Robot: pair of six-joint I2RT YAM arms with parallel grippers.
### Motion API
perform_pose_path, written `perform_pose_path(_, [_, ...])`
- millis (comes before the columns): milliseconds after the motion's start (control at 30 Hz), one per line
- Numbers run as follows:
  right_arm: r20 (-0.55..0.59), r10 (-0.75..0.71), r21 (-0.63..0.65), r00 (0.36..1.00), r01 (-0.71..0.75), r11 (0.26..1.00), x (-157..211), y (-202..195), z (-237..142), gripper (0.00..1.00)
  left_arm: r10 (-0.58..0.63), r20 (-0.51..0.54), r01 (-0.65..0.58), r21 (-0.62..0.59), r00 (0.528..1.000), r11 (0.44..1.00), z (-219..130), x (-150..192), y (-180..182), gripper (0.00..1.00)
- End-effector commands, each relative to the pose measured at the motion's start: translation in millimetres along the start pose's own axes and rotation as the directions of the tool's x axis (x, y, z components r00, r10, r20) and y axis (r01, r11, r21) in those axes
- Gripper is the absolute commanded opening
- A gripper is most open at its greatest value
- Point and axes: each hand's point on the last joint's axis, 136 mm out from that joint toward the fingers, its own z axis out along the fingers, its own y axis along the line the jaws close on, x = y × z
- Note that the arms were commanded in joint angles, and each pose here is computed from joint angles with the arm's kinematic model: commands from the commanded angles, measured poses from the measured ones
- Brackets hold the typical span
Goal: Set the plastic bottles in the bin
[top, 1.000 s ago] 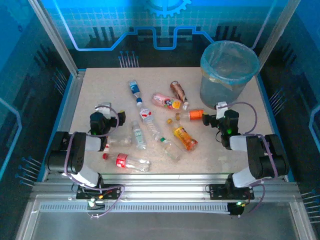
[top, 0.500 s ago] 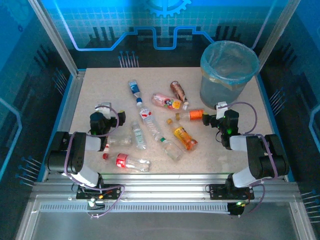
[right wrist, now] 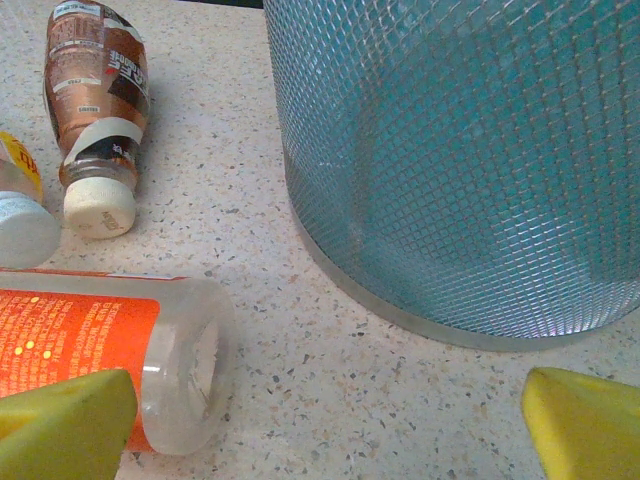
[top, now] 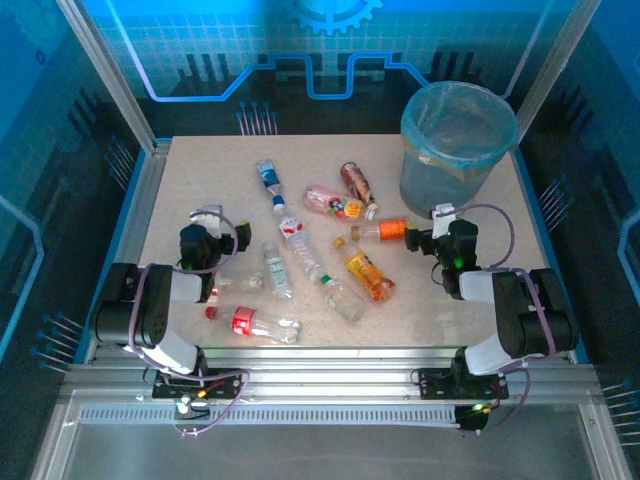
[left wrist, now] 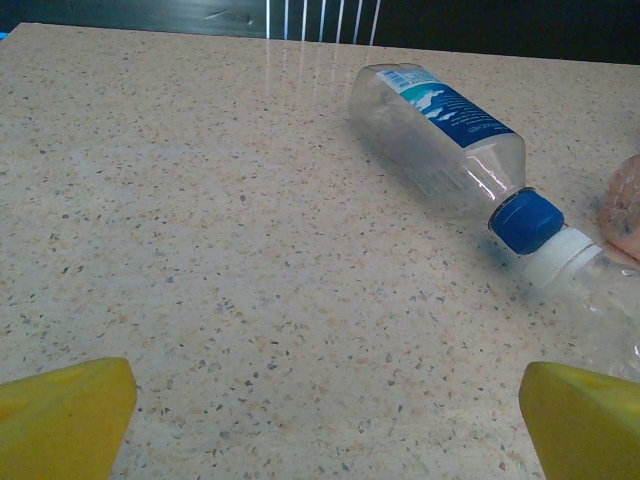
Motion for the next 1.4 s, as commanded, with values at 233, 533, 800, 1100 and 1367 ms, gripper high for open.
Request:
perform_pose_path(233, [0.024,0.03,0.084,0.999,-0.031,0.996,-34.6,-7.7,-62.7,0.99,-0.008,0.138,0.022,-0.099,0.99,0.995,-58.7,-81.5,-4.6,0.99])
perform_pose_path(533, [-0.147,0.057,0.011,0.988,-0.056,0.998,-37.8,18.3,-119.8,0.96,-0.08,0.068,0.084,-0.054,0.994,0.995,-104.7,-134.0,-34.9,0.98])
perform_pose_path(800, [-0.248,0.103,-0.149,0.963,-0.143,0.978,-52.1,62.2,-173.2,0.83,-0.002,-0.203,0.043,0.195,0.979,0.98,-123.8,-140.8,-107.5,0.88])
perform_pose_path(1100, [-0.428,-0.122,-0.326,0.895,-0.027,0.945,-91.8,138.5,-192.4,0.66,0.104,-0.419,0.133,0.499,0.902,0.856,-150.8,-128.1,-177.3,0.8])
perform_pose_path(1367, [-0.48,-0.296,-0.388,0.826,0.103,0.916,-113.1,198.9,-147.8,0.56,0.227,-0.501,0.107,0.554,0.835,0.826,-149.3,-78.1,-190.2,0.78])
